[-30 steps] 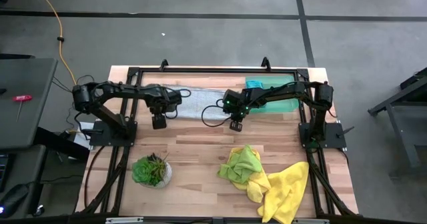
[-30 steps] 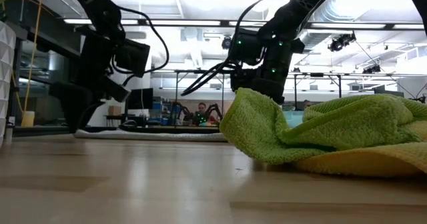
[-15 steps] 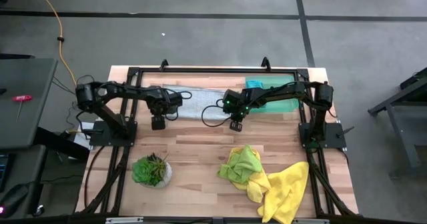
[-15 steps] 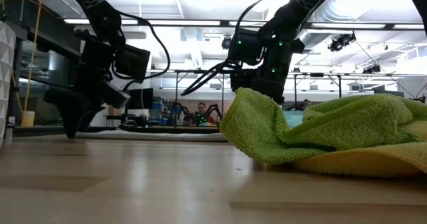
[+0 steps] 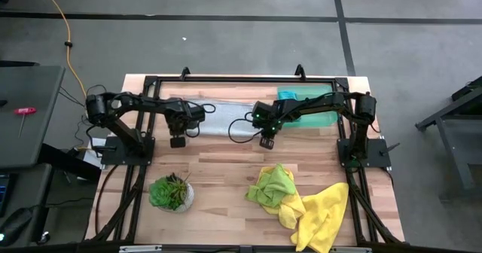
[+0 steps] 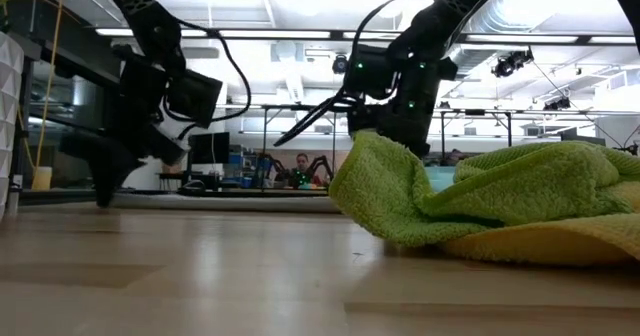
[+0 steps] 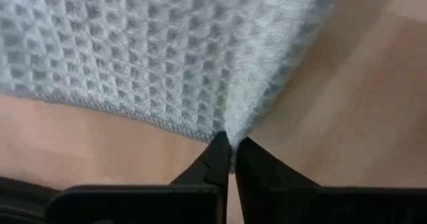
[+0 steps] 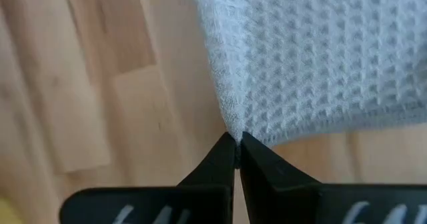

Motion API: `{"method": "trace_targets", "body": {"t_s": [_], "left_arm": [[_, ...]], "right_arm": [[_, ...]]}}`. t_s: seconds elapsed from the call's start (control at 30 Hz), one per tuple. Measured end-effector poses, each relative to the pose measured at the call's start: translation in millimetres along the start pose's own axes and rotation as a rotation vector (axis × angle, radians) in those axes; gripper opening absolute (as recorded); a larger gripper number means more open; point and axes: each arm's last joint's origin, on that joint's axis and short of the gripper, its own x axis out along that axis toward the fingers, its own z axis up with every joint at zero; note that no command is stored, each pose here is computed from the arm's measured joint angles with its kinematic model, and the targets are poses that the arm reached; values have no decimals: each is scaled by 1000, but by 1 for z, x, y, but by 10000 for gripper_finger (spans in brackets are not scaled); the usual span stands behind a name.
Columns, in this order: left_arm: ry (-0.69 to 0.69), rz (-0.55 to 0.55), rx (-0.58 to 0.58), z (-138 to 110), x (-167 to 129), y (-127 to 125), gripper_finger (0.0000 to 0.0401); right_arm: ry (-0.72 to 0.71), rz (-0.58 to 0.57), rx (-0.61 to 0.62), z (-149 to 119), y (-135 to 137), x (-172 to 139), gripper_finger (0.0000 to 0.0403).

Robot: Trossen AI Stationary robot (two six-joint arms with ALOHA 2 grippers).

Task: Fold microfiber towels
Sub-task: Fold the gray towel

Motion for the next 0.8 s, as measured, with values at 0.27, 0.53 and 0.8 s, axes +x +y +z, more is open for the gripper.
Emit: {"method": "trace_targets", "body": {"t_s": [0.27, 0.53, 0.8], "left_arm": [[-49, -117, -58, -1, -26, -7, 2], [-66, -151, -81, -13, -49, -5, 1], [-133, -111, -203, -25, -60, 12, 0]], "right_arm": [[42, 156, 91, -3, 7, 0, 0], [-46, 193, 120, 13, 12, -29, 0], [-104, 57, 244, 20, -7, -47, 0]]}}
